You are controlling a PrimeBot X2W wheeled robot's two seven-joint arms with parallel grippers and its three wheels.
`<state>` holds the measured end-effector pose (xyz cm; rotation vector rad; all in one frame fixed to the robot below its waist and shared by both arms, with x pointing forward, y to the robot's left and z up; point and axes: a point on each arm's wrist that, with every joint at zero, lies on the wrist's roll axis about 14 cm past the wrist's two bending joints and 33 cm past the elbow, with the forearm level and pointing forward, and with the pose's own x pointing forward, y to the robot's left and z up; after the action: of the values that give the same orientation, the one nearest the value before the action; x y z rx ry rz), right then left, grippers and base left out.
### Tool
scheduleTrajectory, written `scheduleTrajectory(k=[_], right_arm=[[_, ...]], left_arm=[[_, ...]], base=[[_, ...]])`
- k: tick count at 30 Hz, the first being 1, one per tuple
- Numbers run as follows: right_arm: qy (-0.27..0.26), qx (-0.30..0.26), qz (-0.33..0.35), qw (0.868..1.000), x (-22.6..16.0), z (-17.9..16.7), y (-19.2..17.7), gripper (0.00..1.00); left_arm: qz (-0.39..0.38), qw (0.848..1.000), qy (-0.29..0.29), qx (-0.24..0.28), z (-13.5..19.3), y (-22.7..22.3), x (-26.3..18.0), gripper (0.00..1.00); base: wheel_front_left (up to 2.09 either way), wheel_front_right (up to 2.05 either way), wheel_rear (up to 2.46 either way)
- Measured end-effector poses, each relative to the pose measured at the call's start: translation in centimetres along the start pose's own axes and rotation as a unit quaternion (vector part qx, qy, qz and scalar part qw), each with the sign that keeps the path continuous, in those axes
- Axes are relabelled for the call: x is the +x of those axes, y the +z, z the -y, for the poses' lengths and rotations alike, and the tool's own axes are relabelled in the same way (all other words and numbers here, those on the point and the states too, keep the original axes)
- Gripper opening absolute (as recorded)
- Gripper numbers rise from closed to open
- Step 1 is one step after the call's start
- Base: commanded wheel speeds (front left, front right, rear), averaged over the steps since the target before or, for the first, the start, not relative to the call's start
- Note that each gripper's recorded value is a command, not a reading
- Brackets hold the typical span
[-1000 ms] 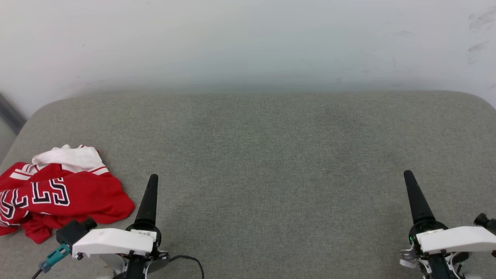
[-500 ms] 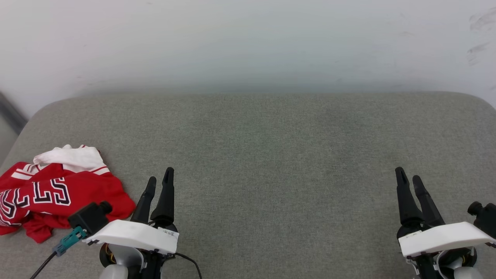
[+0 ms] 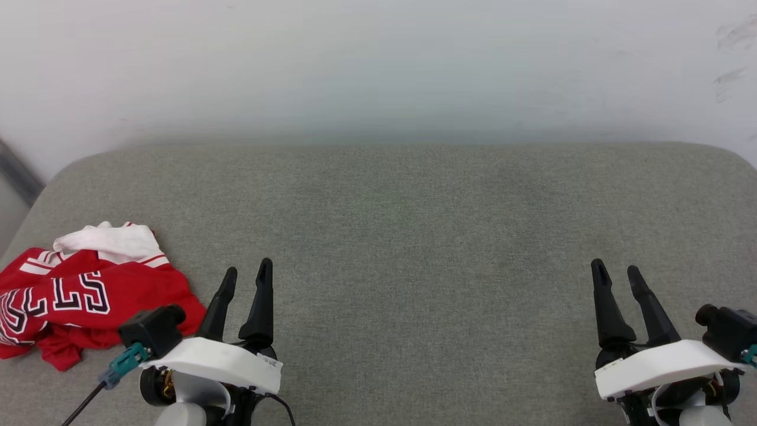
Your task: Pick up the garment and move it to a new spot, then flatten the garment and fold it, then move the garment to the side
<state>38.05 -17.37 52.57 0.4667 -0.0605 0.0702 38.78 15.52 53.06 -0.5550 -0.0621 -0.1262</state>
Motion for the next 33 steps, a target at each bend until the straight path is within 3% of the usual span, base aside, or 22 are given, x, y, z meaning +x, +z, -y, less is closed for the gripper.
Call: scheduleTrajectory(k=[33], right_arm=[[0.008,-0.148,-0.003,0.989,-0.53,0.09,0.19,1.0]], left_arm=[[0.004,0.984,-0.027,0.178,0.89,-0.42,-0.03,1.0]], base=[[0.0,0.0,0.0]])
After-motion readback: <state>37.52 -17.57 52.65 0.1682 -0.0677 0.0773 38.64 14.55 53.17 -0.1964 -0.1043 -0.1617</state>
